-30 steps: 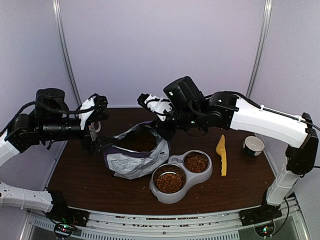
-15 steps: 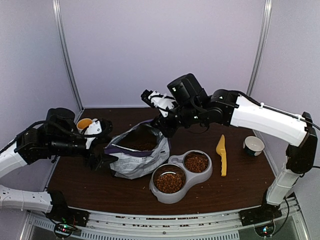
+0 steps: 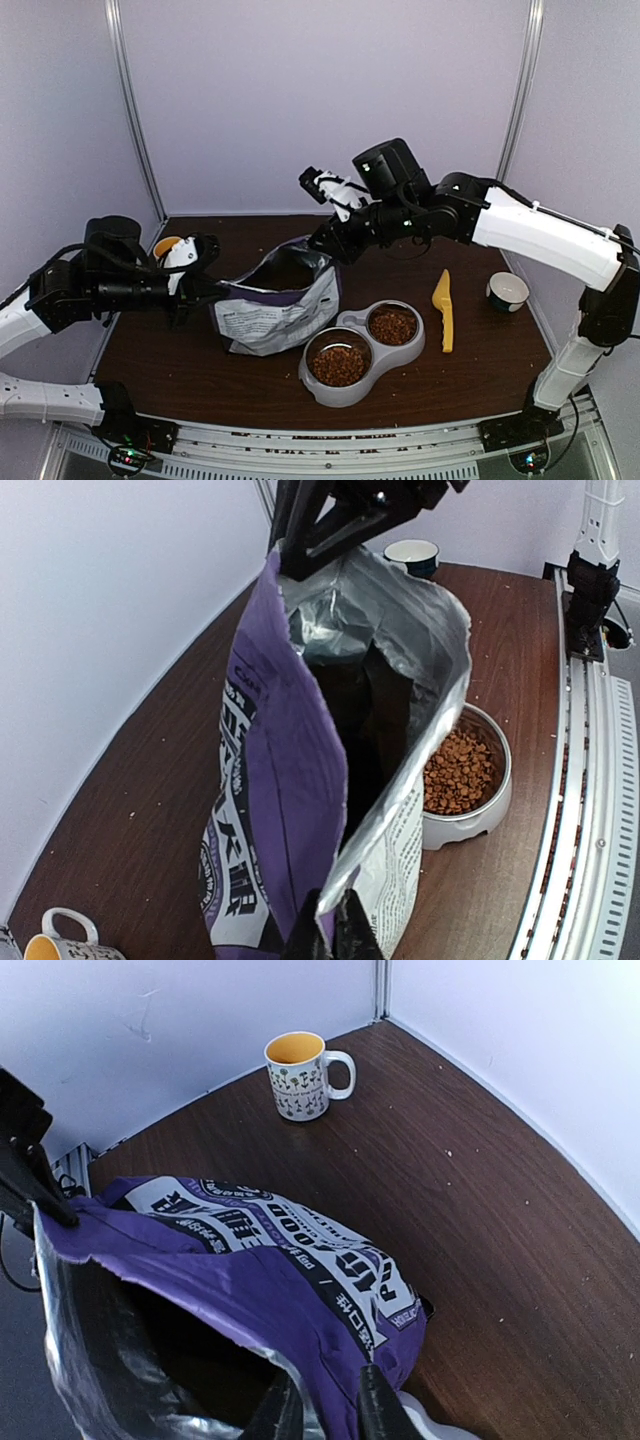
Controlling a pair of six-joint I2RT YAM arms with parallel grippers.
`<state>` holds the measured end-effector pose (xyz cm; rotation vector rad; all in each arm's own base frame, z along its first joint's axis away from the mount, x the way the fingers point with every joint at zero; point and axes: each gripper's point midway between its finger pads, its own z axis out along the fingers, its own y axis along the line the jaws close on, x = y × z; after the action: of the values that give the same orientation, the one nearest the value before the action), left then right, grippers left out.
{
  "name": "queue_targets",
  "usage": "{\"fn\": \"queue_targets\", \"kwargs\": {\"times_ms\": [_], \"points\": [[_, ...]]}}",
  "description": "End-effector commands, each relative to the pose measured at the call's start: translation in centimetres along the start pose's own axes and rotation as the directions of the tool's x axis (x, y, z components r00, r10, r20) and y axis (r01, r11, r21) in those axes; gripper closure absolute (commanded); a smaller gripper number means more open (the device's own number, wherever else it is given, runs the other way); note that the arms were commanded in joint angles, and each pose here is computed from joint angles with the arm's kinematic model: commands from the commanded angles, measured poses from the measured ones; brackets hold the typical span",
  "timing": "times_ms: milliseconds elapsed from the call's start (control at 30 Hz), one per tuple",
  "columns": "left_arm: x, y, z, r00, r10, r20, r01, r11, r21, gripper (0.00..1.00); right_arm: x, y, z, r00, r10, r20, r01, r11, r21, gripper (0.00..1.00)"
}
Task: Serve the pet food
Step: Adjust the pet food bag at the center of the board, then place the pet food bag at the center of the board.
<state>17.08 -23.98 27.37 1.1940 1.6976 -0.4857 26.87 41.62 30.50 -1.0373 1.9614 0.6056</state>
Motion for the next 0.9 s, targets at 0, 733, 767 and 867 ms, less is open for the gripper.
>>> {"fn": "queue_targets", "kwargs": {"times_ms": [0,733,767,867], "points": [[-1.9,1.3,-0.8,0.997,0.008,0.082,-0.003,0.998,-0.07,1.0,-4.0,-0.5,-5.0,0.979,0.118,0.165,-0.104,0.99,-0.09,0.77],[-3.1,6.0,-3.2,0.975,-0.061,0.216,0.09,0.988,-0.127,1.0,4.3,-0.4,-2.4,0.91,0.323,0.261,-0.252,0.929,-0.271,0.48],[-3.2,6.0,-3.3,0.974,-0.062,0.22,0.092,0.987,-0.129,1.0,4.1,-0.5,-2.0,0.904,0.33,0.272,-0.256,0.927,-0.273,0.48],[-3.2,6.1,-3.6,0.971,-0.066,0.229,0.1,0.985,-0.14,1.0,3.7,-0.9,-0.7,0.897,0.351,0.268,-0.265,0.913,-0.309,0.5]]}}
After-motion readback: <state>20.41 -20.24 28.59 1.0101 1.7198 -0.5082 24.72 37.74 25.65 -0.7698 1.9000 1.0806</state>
